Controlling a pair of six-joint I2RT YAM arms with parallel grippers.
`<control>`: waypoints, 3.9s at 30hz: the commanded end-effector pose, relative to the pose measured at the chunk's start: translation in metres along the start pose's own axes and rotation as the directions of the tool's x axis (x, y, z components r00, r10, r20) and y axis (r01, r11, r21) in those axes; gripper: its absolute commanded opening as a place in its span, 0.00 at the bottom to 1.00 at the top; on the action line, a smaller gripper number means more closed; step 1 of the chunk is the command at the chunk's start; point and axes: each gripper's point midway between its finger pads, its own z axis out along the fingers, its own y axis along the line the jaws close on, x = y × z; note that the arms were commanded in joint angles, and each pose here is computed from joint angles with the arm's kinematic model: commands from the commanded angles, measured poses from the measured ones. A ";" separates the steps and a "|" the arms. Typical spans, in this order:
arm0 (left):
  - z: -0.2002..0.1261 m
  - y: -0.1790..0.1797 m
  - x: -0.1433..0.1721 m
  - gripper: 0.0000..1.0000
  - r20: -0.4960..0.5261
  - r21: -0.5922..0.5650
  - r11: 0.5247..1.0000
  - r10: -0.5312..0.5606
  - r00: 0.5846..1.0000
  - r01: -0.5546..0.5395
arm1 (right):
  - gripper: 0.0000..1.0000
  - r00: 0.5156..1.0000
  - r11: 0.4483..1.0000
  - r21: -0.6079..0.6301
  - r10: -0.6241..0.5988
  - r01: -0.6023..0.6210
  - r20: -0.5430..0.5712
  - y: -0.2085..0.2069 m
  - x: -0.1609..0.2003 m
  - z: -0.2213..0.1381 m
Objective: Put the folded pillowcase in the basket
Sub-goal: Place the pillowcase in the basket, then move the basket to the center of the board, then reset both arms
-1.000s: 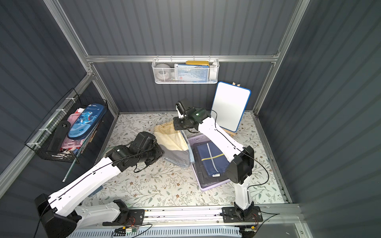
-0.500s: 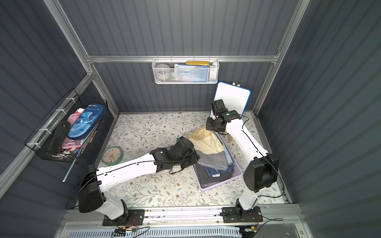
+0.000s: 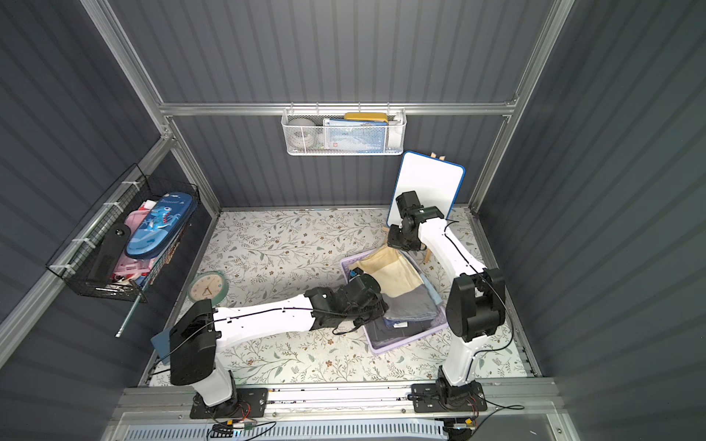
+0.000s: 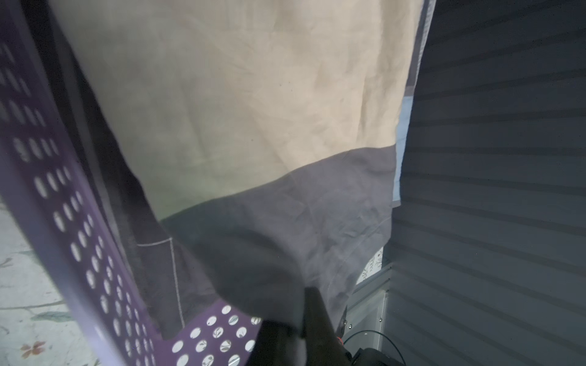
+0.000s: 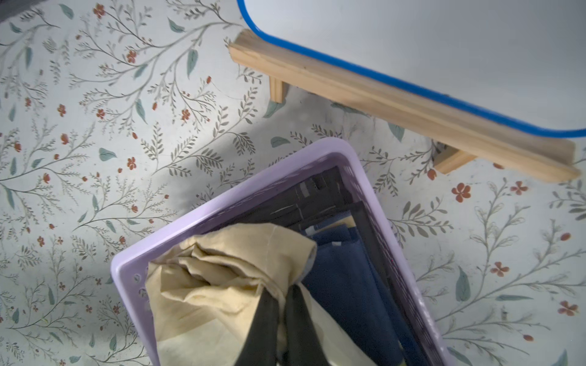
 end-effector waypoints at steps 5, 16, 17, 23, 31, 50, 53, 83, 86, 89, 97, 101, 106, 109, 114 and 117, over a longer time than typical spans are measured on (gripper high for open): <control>0.000 0.005 0.013 0.00 -0.038 0.001 0.999 -0.047 0.998 0.047 | 0.00 0.999 1.000 -0.022 0.014 -0.015 -0.044 -0.004 0.015 0.024; -0.007 0.028 0.022 0.44 -0.046 -0.026 0.996 -0.087 0.995 0.086 | 0.09 0.996 1.000 0.006 0.024 -0.023 -0.086 -0.014 0.029 0.047; -0.011 0.028 0.022 0.54 -0.041 -0.023 0.996 -0.089 0.995 0.088 | 0.16 0.996 1.000 0.004 0.020 -0.020 -0.083 -0.014 0.029 0.046; -0.042 0.024 0.013 0.99 0.001 -0.088 0.995 -0.041 0.999 0.041 | 0.47 0.999 0.999 -0.033 0.007 -0.008 -0.038 -0.005 0.019 0.031; -0.095 0.015 -0.015 0.99 0.131 -0.048 0.998 -0.036 0.991 0.042 | 0.59 0.990 0.999 0.047 -0.001 -0.006 0.138 -0.018 -0.002 -0.024; -0.011 0.077 -0.049 0.56 0.057 -0.238 0.971 0.047 0.997 -0.032 | 0.58 0.971 0.993 -0.105 0.079 -0.057 0.227 -0.032 0.070 -0.095; -0.004 0.086 -0.044 0.56 0.038 -0.260 0.965 0.034 0.999 -0.023 | 0.57 0.973 0.994 -0.096 0.076 -0.057 0.218 -0.034 0.076 -0.097; -0.102 0.220 -0.151 0.09 0.052 -0.587 0.803 0.164 0.985 -0.103 | 0.30 0.977 0.983 -0.172 0.098 -0.066 0.187 -0.026 0.090 -0.102; -0.099 0.233 -0.155 0.20 0.043 -0.615 0.783 0.148 0.988 -0.090 | 0.34 0.985 0.980 -0.191 0.077 -0.047 0.152 -0.020 0.093 -0.093; -0.103 0.239 -0.160 0.56 0.067 -0.627 0.777 0.130 0.989 -0.060 | 0.49 0.997 0.971 -0.241 0.017 0.001 0.070 -0.001 0.103 -0.072; -0.131 0.226 -0.177 0.99 0.188 -0.580 0.815 0.106 0.976 0.024 | 0.54 0.991 0.939 -0.333 -0.111 0.080 -0.074 0.057 0.141 0.000; -0.146 0.211 -0.180 0.99 0.237 -0.536 0.843 0.102 0.966 0.043 | 0.54 0.980 0.967 -0.198 -0.181 0.162 -0.082 0.056 0.157 0.023; -0.154 0.203 -0.177 0.99 0.259 -0.489 0.871 0.091 0.962 0.049 | 0.53 0.969 0.947 -0.249 -0.230 0.201 -0.091 0.082 0.189 0.011; -0.156 0.203 -0.175 0.99 0.264 -0.482 0.875 0.092 0.960 0.049 | 0.53 0.967 0.946 -0.239 -0.243 0.218 -0.081 0.086 0.205 -0.001; -0.157 0.201 -0.173 0.99 0.263 -0.469 0.882 0.091 0.961 0.045 | 0.55 0.976 0.976 -0.037 -0.215 0.214 -0.040 0.047 0.196 -0.007; -0.164 0.196 -0.176 0.99 0.284 -0.462 0.886 0.101 0.954 0.044 | 0.58 0.976 0.975 0.051 -0.218 0.218 -0.006 0.030 0.187 -0.023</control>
